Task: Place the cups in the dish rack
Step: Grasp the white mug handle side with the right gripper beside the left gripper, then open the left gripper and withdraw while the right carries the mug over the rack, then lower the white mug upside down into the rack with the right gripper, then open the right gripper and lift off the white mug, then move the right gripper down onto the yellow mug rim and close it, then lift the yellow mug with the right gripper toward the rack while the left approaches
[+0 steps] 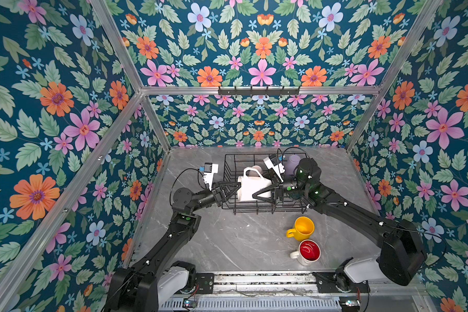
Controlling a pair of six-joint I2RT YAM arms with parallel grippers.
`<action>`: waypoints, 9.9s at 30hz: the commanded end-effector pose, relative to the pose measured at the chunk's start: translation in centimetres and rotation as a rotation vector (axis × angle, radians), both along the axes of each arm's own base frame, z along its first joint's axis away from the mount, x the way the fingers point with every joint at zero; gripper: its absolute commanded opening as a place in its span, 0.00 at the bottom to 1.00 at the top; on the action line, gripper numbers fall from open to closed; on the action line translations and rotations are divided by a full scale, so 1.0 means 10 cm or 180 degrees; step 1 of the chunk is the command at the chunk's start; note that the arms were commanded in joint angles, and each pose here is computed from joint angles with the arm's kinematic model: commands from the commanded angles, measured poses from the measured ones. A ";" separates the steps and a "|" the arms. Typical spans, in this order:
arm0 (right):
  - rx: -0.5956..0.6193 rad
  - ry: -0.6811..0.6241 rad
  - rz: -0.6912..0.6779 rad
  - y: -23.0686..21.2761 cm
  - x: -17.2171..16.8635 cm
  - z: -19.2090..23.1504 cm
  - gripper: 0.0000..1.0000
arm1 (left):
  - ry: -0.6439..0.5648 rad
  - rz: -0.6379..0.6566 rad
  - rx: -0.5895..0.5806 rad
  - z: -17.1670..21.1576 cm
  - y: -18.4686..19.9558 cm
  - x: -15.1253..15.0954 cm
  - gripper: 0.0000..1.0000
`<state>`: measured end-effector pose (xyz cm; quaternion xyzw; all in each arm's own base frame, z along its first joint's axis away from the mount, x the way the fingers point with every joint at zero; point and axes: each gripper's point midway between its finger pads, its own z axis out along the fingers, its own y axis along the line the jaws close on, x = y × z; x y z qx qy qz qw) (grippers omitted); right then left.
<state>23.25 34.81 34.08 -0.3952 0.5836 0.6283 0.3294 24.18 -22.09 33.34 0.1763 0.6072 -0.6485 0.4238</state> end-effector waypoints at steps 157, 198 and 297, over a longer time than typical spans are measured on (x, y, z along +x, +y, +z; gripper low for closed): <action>-0.4791 0.0104 -0.1698 -0.34 1.22 -2.21 0.00 | 0.0628 0.4042 0.1208 -0.68 1.95 0.33 1.00; -0.4895 0.0250 -0.1655 -0.43 1.25 -2.39 0.78 | 0.0623 0.4035 0.1217 -0.68 1.94 0.35 1.00; -0.3683 0.1929 -0.2786 -2.04 -0.16 -2.40 0.00 | 0.0448 0.4063 0.1122 -0.53 1.91 0.47 1.00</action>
